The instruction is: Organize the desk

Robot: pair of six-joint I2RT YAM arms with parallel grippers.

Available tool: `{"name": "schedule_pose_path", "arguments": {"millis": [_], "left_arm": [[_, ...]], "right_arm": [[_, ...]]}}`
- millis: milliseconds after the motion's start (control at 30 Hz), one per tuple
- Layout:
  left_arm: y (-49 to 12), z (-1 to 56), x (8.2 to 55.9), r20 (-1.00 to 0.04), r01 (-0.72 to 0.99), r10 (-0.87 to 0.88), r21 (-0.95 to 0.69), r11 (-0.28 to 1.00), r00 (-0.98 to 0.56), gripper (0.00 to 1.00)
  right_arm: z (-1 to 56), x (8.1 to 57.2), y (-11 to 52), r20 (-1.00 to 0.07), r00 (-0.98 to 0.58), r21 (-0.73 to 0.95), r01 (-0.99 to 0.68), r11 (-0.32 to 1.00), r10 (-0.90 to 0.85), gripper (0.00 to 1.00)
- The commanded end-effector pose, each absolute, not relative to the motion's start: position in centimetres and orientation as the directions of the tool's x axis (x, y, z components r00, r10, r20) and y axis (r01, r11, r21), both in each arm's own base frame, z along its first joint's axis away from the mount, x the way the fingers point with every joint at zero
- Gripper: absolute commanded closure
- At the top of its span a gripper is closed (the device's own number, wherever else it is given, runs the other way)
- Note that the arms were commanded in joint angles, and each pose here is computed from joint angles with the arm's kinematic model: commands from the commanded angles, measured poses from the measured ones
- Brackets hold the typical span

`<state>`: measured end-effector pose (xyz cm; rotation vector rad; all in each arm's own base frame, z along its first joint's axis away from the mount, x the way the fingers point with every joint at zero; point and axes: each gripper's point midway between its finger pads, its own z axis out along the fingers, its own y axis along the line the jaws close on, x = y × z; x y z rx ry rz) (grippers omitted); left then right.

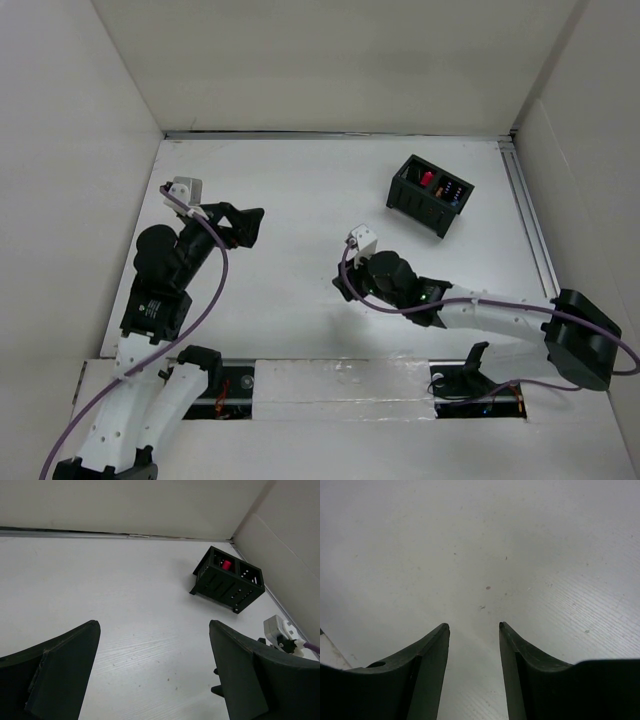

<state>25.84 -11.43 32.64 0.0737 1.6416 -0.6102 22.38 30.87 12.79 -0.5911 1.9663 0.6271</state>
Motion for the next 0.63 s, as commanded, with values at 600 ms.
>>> {"name": "schedule_pose_path", "arguments": {"millis": [600], "left_arm": [[-11.5,35.0,25.3,-0.937,0.418,-0.333,-0.347,0.840,-0.108,0.14]], "right_arm": [[19.5,24.2,33.4,-0.943,-0.332,0.213,-0.648,0.732,-0.020,0.50]]}}
